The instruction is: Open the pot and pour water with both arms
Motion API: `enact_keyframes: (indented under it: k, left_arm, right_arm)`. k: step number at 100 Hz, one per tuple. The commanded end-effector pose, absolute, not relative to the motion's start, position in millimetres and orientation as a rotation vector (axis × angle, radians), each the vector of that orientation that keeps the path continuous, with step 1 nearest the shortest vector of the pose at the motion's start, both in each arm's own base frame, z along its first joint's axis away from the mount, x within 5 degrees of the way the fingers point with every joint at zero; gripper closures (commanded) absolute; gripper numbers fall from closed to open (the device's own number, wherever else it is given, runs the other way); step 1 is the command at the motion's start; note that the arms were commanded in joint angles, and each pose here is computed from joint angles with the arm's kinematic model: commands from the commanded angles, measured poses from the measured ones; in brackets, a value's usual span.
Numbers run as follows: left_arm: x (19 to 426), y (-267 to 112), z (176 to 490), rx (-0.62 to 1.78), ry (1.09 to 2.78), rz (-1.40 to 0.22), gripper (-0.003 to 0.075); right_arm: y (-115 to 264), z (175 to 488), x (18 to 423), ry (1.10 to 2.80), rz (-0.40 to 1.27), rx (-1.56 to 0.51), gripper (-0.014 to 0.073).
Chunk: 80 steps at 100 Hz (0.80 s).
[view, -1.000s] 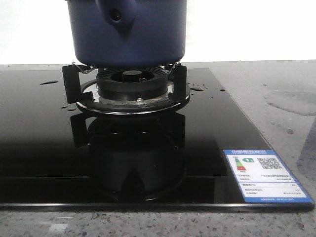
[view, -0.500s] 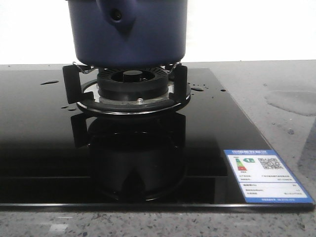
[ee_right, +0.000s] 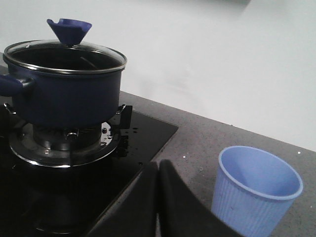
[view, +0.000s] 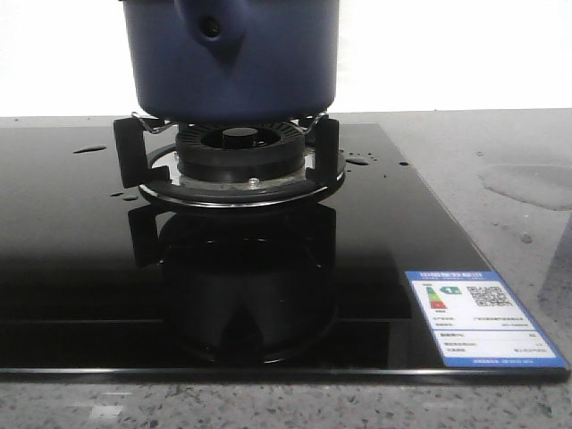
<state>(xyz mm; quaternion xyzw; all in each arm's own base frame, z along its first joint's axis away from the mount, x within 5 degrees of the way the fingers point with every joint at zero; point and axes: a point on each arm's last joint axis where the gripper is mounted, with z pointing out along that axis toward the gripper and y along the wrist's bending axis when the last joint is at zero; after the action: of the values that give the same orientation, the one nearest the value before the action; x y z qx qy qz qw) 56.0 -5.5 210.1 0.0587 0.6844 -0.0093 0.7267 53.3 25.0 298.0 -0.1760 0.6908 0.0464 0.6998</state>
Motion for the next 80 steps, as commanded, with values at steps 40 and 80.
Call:
enact_keyframes:
  k: [40, 80]
  left_arm:
    - [54, -1, 177, 0.031, 1.774, -0.013, 0.0739]
    - [54, -1, 177, 0.031, 1.774, -0.013, 0.0739]
  right_arm:
    - [22, 311, 53, 1.477, 0.073, -0.345, 0.0665]
    - [22, 311, 53, 1.477, 0.073, -0.345, 0.0665]
